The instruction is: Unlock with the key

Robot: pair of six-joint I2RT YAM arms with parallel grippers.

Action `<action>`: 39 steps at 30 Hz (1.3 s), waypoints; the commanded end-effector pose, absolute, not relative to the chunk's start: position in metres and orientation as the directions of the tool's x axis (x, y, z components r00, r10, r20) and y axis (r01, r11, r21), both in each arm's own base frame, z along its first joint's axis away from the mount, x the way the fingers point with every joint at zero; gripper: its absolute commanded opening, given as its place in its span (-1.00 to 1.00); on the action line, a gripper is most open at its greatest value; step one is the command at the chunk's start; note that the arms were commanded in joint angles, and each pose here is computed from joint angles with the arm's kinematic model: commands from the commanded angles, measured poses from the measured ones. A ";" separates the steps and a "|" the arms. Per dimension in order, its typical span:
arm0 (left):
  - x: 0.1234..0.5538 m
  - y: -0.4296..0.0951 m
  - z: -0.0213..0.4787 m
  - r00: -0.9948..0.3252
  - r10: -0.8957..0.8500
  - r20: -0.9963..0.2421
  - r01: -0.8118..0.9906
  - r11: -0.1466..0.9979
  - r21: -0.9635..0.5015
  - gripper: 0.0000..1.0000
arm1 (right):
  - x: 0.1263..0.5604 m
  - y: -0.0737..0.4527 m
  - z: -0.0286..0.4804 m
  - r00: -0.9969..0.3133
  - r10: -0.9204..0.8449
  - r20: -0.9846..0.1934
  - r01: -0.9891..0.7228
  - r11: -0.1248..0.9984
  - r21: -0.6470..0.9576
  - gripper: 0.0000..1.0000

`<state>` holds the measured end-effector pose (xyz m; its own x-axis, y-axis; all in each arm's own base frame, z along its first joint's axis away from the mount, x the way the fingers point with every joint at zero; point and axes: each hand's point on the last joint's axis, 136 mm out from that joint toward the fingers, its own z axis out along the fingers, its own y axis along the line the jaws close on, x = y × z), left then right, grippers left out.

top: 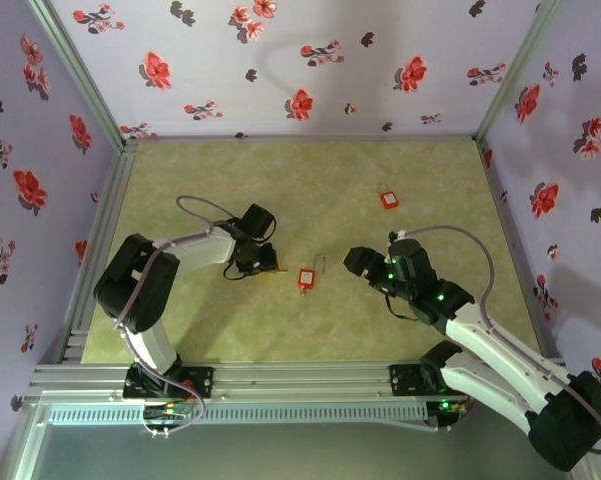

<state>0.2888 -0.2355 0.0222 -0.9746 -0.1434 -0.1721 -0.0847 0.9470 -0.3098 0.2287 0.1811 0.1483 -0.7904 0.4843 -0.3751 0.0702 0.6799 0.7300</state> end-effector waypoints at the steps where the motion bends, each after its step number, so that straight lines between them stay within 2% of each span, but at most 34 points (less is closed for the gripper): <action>1: 0.294 -0.237 0.022 -0.978 -0.132 -0.164 -0.077 0.948 -0.308 -0.71 | 0.232 0.178 0.153 -0.770 0.507 -0.388 0.065 0.668 0.742 0.52; 7: 0.295 -0.243 0.019 -0.977 -0.141 -0.157 -0.079 0.935 -0.346 -0.99 | 0.233 0.184 0.155 -0.766 0.518 -0.380 0.047 0.635 0.771 0.51; 11: 0.296 -0.250 0.030 -0.964 -0.209 -0.163 -0.122 0.895 -0.428 -1.00 | 0.236 0.188 0.157 -0.771 0.513 -0.378 0.041 0.632 0.774 0.51; 17: 0.298 -0.267 0.077 -0.903 -0.406 -0.138 -0.218 0.712 -0.667 -1.00 | 0.245 0.212 0.163 -0.779 0.519 -0.352 0.012 0.573 0.820 0.52; 25: 0.294 -0.267 0.122 -0.832 -0.546 -0.099 -0.252 0.530 -0.810 -1.00 | 0.260 0.257 0.163 -0.800 0.515 -0.308 -0.012 0.499 0.866 0.54; 30: 0.294 -0.268 0.152 -0.804 -0.583 -0.122 -0.193 0.448 -0.873 -1.00 | 0.273 0.273 0.168 -0.791 0.569 -0.226 0.028 0.401 0.915 0.56; 39: 0.283 -0.295 0.176 -0.808 -0.541 -0.235 -0.010 0.411 -0.911 -1.00 | 0.298 0.294 0.173 -0.767 0.641 -0.026 0.124 0.188 0.974 0.55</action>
<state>0.2803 -0.2875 0.1558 -0.8294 -0.5309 -0.1740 -0.1007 0.4484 -0.8881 0.2841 0.2828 0.1409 -0.7871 0.6066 -0.1123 0.1361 0.3482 0.9275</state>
